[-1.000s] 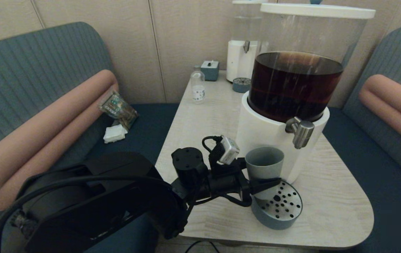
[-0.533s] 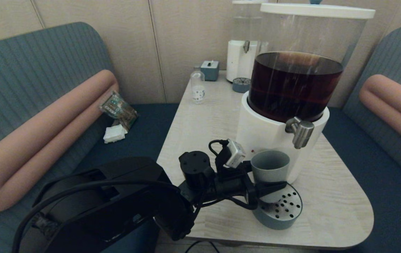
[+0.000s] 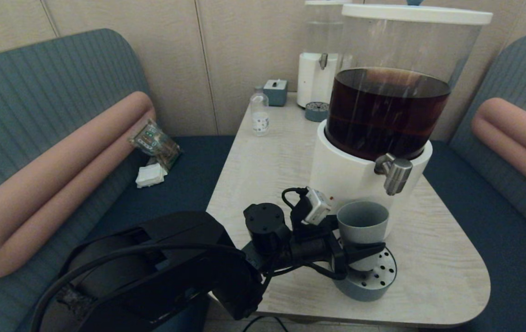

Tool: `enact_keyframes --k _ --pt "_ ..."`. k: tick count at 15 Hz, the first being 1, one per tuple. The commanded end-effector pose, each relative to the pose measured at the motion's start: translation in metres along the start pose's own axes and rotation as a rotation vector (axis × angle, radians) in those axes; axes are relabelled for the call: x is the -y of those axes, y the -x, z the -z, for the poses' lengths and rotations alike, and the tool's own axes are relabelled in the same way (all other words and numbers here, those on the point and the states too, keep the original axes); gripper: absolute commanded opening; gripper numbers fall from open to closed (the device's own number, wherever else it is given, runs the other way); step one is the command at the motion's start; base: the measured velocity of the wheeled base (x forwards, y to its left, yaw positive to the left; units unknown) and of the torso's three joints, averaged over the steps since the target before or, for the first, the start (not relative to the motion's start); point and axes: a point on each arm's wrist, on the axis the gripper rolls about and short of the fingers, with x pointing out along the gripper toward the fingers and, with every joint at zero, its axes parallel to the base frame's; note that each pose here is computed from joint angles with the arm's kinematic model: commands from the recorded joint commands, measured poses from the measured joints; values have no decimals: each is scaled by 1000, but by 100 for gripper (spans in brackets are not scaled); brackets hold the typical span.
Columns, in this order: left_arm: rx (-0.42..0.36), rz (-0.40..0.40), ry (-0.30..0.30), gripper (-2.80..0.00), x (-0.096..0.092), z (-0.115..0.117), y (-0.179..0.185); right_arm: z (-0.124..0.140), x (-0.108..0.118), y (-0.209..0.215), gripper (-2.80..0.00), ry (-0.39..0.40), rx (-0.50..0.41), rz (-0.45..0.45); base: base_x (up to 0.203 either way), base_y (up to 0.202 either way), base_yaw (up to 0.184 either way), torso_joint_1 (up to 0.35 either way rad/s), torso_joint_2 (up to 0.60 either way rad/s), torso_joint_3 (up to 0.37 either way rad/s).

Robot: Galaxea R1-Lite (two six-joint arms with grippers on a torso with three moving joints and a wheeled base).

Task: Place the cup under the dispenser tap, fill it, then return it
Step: Place it under the water dispenser

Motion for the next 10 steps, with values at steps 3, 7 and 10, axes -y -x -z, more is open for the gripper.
enact_keyframes --k 3,7,10 --pt "1 7 0 -280 1 3 -1 0 0 0 -280 1 3 0 0 0 0 0 0 0" --pt "7 12 -1 -280 0 8 -6 0 0 0 -280 1 3 0 0 0 0 0 0 0" --pt "5 11 0 -280 -1 10 -6 0 0 0 -280 1 2 0 0 0 0 0 0 0"
